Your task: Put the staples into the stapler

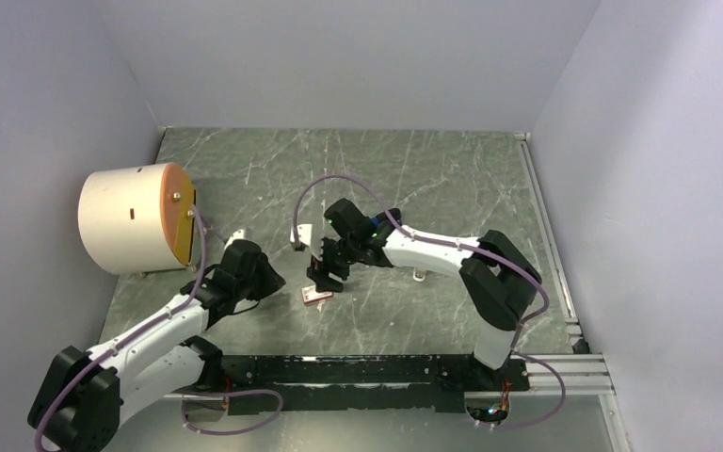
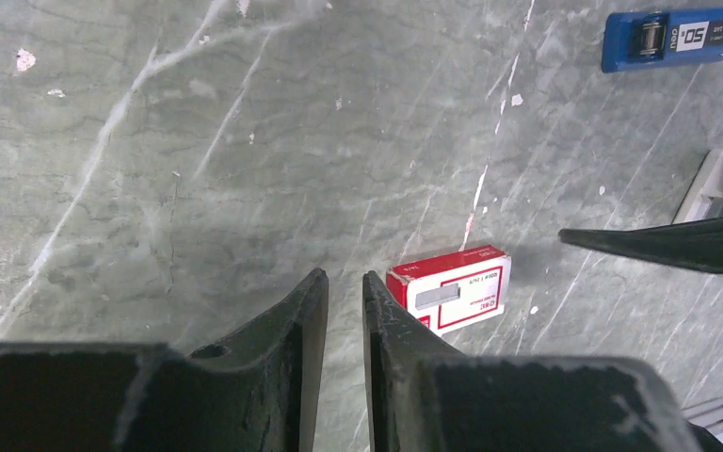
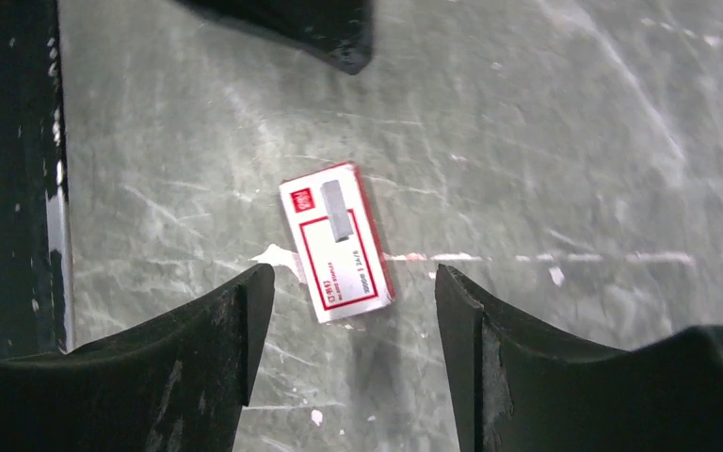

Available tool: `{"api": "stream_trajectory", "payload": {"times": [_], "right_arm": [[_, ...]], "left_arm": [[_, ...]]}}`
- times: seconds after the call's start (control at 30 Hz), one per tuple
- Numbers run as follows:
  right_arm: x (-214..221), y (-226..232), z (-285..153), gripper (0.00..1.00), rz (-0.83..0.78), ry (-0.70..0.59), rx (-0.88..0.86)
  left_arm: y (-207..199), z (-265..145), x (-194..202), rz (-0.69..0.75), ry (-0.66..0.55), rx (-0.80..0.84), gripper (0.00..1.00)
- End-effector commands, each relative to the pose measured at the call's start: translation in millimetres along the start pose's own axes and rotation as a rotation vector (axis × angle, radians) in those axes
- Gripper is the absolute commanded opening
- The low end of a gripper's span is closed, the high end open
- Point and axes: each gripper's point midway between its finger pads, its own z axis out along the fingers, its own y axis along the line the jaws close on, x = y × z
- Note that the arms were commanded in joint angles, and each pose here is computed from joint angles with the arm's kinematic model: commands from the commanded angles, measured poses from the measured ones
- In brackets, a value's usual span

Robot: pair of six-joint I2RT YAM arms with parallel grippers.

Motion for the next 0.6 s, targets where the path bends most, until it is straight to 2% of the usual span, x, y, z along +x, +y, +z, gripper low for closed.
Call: {"api": "stream_trajectory", "payload": {"times": [0.0,0.23,0.33,0.57], "right_arm": [[4,20,10,0.68,-0.236,-0.004,-0.198],[18,30,26,0.67,-0.305,0.067,-0.239],[25,29,31,0.67,-0.313,0.101,-0.221],[29,22,42,0.65,-0.311,0.138,-0.171]], "left_arm": [[4,-4,9,-0.013,0.067,0.039,0.26],[3,-4,14,-0.053,0.106,0.080,0.30],[7,-2,15,-0.062,0.103,0.065,0.27],[12,-1,19,-0.077,0.113,0.061,0.27]]}}
